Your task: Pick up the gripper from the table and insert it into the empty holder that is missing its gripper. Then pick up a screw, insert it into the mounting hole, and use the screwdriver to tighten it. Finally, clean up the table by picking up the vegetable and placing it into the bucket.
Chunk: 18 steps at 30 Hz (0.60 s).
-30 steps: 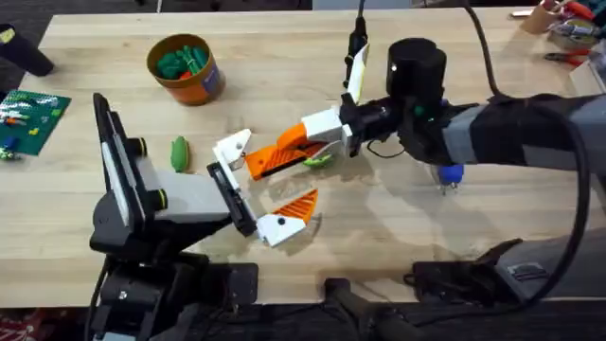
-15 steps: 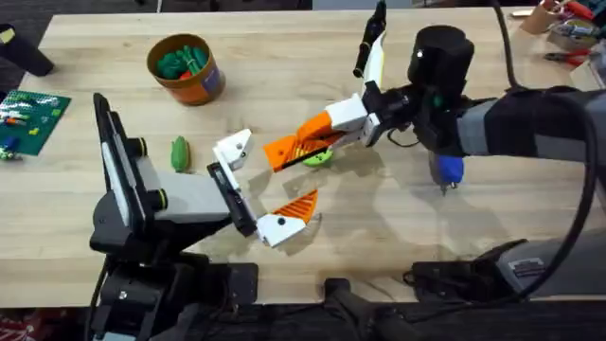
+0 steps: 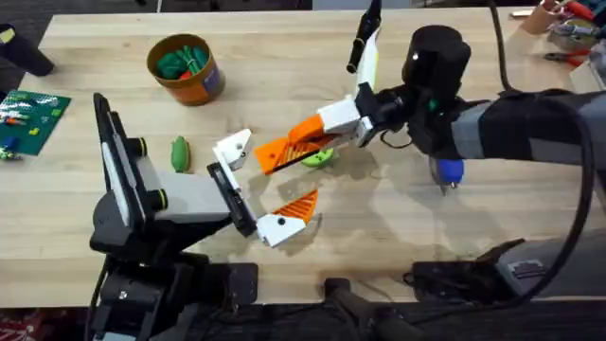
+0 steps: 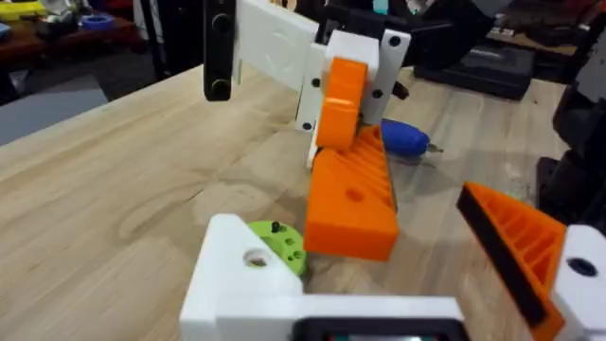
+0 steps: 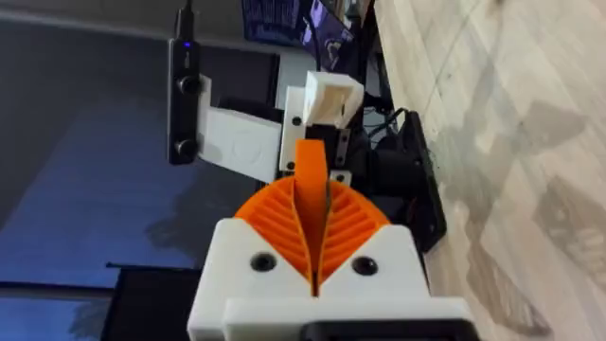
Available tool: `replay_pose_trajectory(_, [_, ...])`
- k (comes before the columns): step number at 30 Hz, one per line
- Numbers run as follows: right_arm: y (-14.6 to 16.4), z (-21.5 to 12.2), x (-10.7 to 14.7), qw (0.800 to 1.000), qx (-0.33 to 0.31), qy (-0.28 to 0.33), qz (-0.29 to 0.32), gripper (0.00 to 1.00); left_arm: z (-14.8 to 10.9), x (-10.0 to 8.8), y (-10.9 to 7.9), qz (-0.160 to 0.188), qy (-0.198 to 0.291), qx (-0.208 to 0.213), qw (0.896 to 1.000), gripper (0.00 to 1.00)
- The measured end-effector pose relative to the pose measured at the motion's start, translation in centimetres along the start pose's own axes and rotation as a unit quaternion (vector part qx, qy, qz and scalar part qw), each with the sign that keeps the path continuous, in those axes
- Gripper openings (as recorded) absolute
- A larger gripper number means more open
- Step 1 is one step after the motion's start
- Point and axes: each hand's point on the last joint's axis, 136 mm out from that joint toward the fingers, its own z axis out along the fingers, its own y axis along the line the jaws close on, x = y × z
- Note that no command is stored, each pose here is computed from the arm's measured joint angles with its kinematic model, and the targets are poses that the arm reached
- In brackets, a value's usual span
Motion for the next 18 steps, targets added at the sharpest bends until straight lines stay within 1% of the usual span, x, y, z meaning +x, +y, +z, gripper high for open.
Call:
replay_pose_trajectory(7, [-1.1, 1.1, -0.2, 1.000, 0.003, -0.001, -0.003, 0.024, 0.0, 0.0, 0.0, 0.000, 0.000, 0.000, 1.000, 0.985])
replay_pose_trajectory(11, [-1.9, 1.4, -0.2, 1.000, 0.006, -0.002, 0.017, 0.024, 0.0, 0.0, 0.0, 0.000, 0.000, 0.000, 1.000, 0.985])
replay_pose_trajectory(18, [-1.7, 1.5, -0.5, 1.000, 0.006, -0.006, 0.024, 0.024, 0.0, 0.0, 0.0, 0.000, 0.000, 0.000, 1.000, 0.985])
